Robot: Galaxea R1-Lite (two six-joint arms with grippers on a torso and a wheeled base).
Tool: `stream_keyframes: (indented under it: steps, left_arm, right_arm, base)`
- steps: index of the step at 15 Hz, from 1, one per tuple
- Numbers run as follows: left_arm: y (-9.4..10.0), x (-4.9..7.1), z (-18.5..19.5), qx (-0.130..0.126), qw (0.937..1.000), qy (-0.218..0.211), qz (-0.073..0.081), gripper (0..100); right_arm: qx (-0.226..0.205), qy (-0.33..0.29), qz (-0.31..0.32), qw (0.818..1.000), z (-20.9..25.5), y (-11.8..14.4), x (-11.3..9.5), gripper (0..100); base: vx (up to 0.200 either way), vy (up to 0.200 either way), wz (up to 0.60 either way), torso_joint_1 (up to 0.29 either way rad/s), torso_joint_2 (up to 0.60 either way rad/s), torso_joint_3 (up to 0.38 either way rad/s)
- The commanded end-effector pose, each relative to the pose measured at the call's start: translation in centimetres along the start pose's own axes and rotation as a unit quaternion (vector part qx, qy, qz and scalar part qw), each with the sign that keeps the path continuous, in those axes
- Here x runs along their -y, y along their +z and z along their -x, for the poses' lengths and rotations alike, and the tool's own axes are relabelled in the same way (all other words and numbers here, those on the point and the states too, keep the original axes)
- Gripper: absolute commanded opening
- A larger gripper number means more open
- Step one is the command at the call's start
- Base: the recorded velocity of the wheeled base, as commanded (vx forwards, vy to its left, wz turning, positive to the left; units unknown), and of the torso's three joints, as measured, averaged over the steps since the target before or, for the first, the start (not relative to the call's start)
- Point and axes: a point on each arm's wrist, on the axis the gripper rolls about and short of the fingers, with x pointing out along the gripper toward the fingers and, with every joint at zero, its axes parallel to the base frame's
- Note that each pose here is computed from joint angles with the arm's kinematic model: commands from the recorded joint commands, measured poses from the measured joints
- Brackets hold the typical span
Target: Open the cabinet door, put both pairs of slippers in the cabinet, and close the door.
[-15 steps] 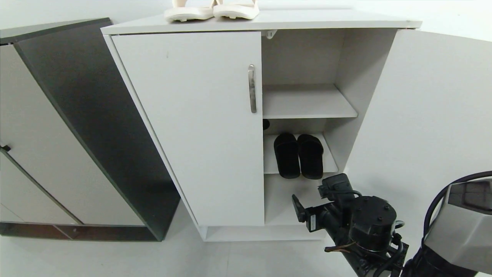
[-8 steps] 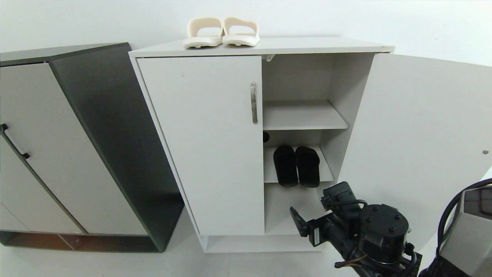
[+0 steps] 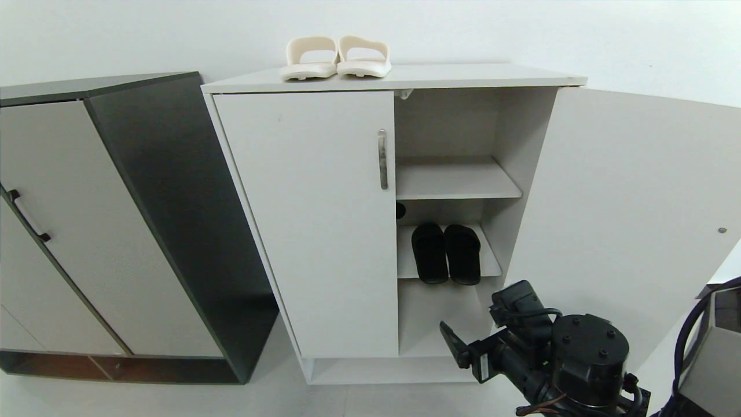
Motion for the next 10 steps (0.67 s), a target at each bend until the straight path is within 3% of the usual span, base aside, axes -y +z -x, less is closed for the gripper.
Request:
stream_keyframes:
  steps: [1, 10]
  left_arm:
    - [0.02, 0.0, -0.01, 0.0, 1.0, 0.001, 0.002, 0]
    - [0.02, 0.0, -0.01, 0.0, 1.0, 0.001, 0.003, 0]
  right_arm:
    - [-0.002, -0.001, 0.0, 1.0, 0.08, -0.06, 0.08, 100]
    - [-0.003, 0.005, -0.001, 1.0, -0.01, -0.26, 0.37, 100]
  base:
    - [0.0, 0.2, 0.0, -0.002, 0.0, 0.007]
    - [0.0, 0.2, 0.0, 0.004, 0.0, 0.003]
